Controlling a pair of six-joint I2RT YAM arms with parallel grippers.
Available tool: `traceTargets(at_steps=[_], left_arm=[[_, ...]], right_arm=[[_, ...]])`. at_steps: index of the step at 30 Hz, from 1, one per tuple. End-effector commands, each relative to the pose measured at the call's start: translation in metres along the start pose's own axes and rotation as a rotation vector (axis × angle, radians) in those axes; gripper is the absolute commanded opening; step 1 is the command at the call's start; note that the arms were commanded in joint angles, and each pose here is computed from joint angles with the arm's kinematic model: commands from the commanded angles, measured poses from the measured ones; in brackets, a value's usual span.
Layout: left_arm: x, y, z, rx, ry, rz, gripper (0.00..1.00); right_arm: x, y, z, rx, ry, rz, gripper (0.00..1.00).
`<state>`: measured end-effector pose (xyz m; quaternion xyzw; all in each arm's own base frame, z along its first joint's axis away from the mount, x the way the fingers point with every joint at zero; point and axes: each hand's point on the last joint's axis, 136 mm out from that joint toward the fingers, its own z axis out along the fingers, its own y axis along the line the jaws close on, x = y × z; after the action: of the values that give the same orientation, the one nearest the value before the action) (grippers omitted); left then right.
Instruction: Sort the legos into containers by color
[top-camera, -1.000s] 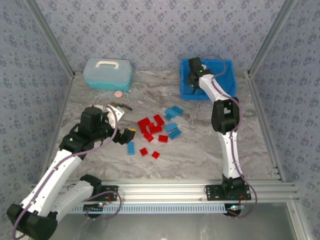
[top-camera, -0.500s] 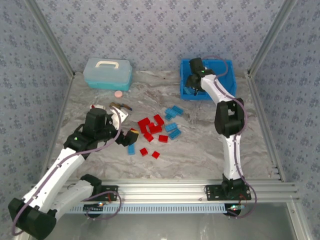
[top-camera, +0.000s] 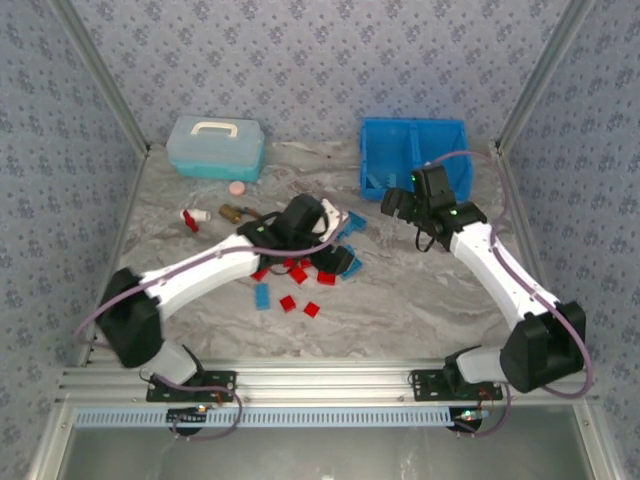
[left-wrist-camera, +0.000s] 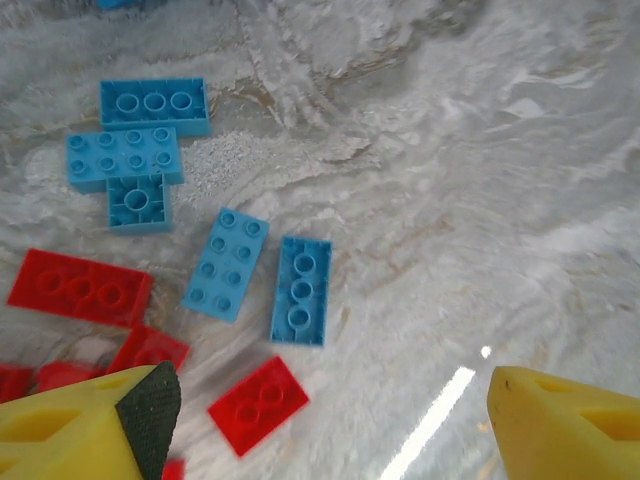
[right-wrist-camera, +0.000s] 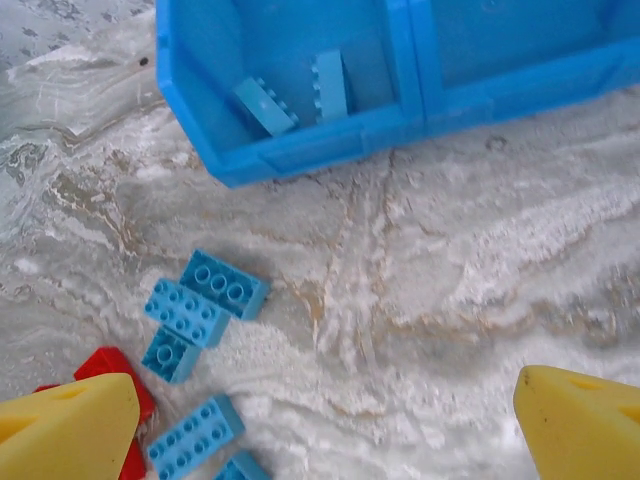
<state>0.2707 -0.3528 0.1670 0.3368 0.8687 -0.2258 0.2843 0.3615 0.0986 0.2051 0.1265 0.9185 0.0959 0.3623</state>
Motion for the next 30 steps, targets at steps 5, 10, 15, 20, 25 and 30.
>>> traceTargets(at_steps=[5,10,15,20,25,30], left_arm=[[0.020,-0.004,0.072,-0.099,0.192,-0.066,0.78],[0.034,0.001,0.100,-0.185,0.257,-0.011,0.71],[0.056,0.008,0.112,-0.220,0.315,0.018,0.71],[0.067,0.014,0.116,-0.274,0.333,0.060,0.67],[0.075,0.008,0.124,-0.266,0.345,0.072,0.61],[0.077,0.005,0.128,-0.263,0.346,0.056,0.52]], right_arm=[[0.019,-0.016,-0.024,0.008,0.067,0.008,1.00],[0.017,-0.025,-0.028,0.015,0.053,0.031,1.00],[0.021,-0.030,-0.027,0.007,0.055,0.053,1.00],[0.023,-0.031,-0.026,-0.002,0.052,0.060,1.00],[0.020,-0.029,-0.025,-0.015,0.048,0.069,1.00],[0.017,-0.029,-0.028,-0.018,0.046,0.074,1.00]])
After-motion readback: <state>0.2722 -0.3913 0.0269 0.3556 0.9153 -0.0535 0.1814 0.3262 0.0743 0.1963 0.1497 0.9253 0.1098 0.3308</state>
